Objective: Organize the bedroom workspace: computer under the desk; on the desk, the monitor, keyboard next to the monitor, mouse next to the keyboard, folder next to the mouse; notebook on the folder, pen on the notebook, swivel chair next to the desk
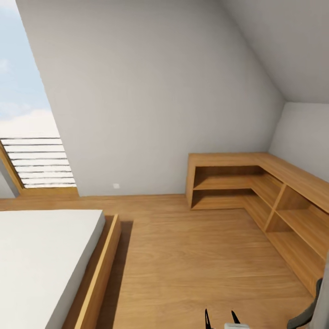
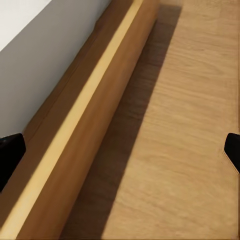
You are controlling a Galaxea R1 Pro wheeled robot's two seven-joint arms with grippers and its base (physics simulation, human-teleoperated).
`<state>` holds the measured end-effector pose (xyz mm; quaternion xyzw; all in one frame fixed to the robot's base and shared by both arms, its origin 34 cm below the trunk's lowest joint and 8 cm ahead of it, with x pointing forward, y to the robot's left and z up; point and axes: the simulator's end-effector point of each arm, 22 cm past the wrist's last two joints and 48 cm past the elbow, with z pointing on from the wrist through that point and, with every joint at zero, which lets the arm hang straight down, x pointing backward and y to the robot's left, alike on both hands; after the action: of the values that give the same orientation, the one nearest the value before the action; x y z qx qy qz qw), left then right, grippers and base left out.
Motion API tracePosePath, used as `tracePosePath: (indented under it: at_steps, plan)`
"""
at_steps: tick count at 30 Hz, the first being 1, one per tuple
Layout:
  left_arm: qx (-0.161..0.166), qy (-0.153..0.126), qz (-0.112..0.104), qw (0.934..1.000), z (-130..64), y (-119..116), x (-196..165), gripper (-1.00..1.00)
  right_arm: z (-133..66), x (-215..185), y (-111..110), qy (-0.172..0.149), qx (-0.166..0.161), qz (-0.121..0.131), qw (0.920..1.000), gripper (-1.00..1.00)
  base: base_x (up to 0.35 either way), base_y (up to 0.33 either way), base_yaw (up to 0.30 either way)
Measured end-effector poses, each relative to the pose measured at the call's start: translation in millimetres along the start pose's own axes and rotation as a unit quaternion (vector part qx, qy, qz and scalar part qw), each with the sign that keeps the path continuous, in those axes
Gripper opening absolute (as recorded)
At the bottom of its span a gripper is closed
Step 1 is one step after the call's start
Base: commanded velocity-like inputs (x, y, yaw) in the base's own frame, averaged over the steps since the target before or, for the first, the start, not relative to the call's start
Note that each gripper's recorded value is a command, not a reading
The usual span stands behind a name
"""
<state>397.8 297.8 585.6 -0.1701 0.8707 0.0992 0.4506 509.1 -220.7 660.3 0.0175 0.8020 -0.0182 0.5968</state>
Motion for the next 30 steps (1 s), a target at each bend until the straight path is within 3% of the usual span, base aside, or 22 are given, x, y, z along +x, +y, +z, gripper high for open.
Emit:
tracePosePath:
  at_steps: [30]
  plan:
    - [0.000, 0.000, 0.000, 1.0000, 0.2, 0.4, -0.2, 1.00, -0.1, 0.3, -0.1, 0.001, 0.000, 0.000, 1.0000, 1.00, 0.321, -0.049, 0.000]
